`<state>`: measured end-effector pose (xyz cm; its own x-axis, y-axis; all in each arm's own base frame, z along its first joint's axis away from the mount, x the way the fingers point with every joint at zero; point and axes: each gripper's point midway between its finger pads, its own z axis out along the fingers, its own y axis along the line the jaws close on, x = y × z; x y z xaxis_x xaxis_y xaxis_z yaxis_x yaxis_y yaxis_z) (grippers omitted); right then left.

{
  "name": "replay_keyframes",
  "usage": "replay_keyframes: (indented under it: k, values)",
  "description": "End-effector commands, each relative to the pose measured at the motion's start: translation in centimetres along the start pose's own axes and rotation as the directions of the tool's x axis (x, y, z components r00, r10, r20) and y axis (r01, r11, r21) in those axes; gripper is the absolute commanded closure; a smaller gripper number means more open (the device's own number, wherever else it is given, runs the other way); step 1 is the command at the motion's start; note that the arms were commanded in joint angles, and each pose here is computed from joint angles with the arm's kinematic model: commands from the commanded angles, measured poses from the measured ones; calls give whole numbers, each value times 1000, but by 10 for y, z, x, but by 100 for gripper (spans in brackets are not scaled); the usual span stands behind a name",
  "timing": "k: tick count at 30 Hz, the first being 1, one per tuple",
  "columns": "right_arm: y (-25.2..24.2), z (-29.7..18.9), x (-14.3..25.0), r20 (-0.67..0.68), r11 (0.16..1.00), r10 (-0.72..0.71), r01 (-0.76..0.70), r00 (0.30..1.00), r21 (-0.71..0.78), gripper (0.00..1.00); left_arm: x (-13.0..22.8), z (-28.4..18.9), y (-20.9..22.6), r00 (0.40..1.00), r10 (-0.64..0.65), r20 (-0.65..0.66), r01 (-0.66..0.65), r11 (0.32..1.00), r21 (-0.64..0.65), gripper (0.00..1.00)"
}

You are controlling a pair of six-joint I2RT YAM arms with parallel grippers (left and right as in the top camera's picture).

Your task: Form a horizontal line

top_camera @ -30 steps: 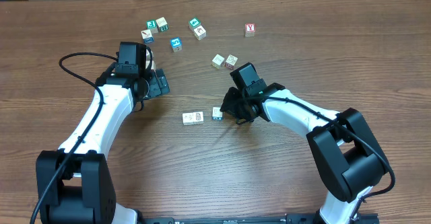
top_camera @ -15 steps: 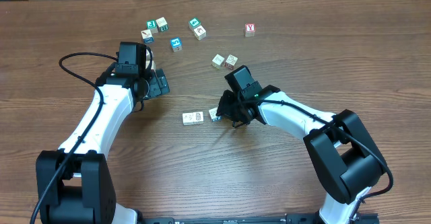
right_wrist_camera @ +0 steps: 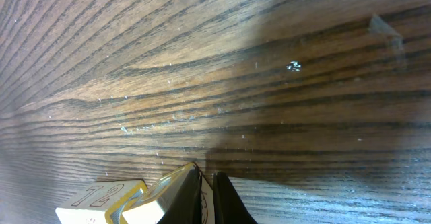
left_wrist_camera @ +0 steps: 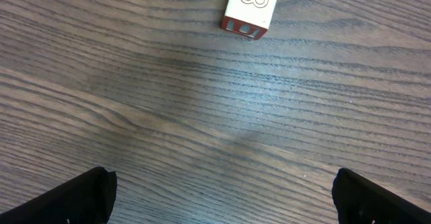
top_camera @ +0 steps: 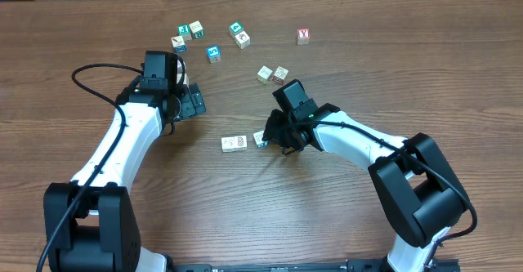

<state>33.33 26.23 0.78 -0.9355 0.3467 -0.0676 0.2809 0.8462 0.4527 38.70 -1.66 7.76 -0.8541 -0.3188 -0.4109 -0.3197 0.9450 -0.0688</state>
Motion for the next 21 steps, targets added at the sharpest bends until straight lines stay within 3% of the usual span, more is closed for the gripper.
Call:
replay_keyframes:
  k: [1, 21]
  values:
    - [-4, 4, 0, 5, 1000, 1, -1, 1000, 13, 95, -8, -8, 0, 999, 7, 32, -7, 1000, 0, 0]
    - [-8, 6, -3, 25, 999, 21, -21, 999, 33, 95, -8, -8, 0, 999, 7, 32, -7, 1000, 0, 0]
